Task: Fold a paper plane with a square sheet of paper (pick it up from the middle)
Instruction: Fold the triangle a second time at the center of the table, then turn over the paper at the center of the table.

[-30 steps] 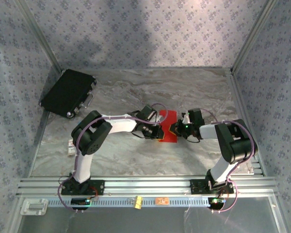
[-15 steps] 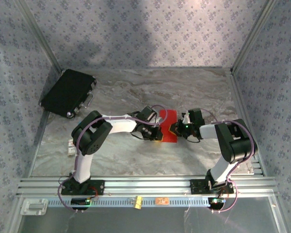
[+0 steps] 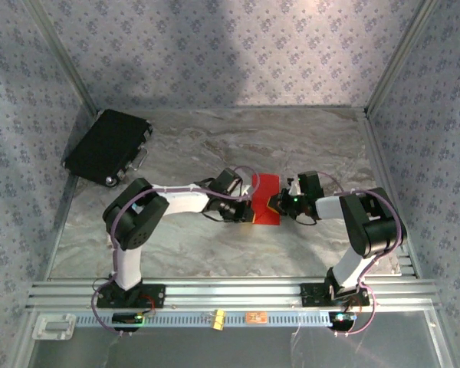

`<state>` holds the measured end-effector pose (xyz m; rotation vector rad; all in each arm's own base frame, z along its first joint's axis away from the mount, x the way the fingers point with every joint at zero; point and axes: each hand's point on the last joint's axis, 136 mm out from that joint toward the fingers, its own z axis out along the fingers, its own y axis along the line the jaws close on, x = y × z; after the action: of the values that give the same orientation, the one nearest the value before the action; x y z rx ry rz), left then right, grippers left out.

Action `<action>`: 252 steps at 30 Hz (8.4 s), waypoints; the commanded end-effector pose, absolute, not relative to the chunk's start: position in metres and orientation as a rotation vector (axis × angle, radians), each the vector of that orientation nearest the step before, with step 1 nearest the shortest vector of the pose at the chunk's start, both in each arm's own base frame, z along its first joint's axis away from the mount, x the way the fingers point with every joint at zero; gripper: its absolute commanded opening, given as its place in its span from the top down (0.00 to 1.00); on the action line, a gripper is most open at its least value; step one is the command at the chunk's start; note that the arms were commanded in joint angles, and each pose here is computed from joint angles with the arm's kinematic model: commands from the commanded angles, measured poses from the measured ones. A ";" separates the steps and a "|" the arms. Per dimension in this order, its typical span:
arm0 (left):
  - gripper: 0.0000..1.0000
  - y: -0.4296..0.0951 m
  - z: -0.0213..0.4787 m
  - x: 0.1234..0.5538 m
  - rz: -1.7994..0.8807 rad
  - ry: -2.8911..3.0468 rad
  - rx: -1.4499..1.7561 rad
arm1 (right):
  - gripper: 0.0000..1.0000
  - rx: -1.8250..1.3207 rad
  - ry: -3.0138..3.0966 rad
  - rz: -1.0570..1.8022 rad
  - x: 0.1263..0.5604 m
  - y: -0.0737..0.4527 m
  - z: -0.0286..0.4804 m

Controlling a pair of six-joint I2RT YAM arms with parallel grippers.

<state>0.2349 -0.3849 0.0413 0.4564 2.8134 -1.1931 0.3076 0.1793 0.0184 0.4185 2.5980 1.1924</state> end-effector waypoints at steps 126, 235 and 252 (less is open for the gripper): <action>0.95 -0.396 0.011 0.283 -0.985 2.871 0.563 | 0.55 0.489 2.593 1.165 0.317 0.162 0.048; 0.30 -0.221 0.157 0.288 -0.866 2.549 -0.011 | 0.98 -0.002 2.550 -0.182 0.275 0.116 0.154; 0.24 -0.144 0.127 0.311 -0.743 2.551 -0.384 | 0.96 -0.093 2.476 -0.596 0.310 0.151 0.128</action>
<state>0.3075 -0.1565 0.1174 -0.3285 2.5949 -0.7570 0.3050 0.1462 0.1265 -0.1206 2.5036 -0.5312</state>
